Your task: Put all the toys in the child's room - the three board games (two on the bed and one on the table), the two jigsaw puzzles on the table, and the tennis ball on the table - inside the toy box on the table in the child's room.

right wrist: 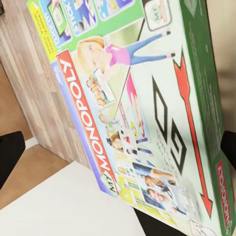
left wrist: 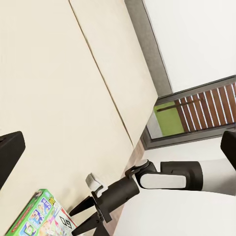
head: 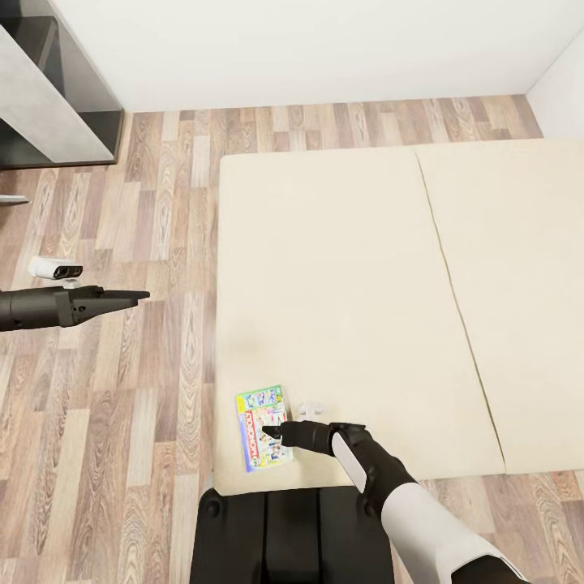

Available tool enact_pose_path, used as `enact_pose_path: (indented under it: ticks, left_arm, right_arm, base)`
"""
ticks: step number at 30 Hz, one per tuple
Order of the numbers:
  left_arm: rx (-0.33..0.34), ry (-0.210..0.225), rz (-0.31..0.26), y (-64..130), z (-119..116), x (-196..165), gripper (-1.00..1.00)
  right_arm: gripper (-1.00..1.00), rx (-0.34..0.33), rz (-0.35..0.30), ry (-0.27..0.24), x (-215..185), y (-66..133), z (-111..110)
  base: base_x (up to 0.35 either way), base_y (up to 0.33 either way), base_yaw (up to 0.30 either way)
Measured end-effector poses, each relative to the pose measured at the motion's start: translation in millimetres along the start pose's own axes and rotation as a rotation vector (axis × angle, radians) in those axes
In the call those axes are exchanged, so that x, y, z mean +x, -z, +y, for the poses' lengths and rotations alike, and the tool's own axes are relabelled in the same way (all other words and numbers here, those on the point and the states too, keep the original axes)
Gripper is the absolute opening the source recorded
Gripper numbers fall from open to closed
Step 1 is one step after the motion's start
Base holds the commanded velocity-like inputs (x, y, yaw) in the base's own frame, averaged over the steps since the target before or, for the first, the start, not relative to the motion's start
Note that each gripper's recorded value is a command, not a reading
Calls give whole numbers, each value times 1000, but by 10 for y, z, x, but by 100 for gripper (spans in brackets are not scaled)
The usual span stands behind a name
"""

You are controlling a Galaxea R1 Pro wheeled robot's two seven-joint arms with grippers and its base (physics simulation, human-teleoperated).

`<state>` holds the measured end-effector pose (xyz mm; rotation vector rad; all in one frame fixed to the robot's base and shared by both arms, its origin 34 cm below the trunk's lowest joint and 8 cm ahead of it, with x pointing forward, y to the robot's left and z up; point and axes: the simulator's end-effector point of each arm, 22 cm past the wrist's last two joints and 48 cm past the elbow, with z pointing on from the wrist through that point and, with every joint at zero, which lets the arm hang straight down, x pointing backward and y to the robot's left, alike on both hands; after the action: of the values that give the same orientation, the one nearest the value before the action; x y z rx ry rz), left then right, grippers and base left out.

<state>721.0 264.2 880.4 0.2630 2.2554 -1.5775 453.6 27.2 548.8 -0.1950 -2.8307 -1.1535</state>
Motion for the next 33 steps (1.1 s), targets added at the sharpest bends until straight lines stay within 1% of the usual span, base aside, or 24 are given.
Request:
enact_pose_path:
  ticks: [22,33]
  left_arm:
    - [0,0,0,0,0,0,100]
    - [0,0,0,0,0,0,100]
  right_arm:
    - [100,0,0,0,-1,0,-1]
    - [100,0,-1,1,-3,0,0]
  base:
    - [-4,14,0]
    - [-16,19,41]
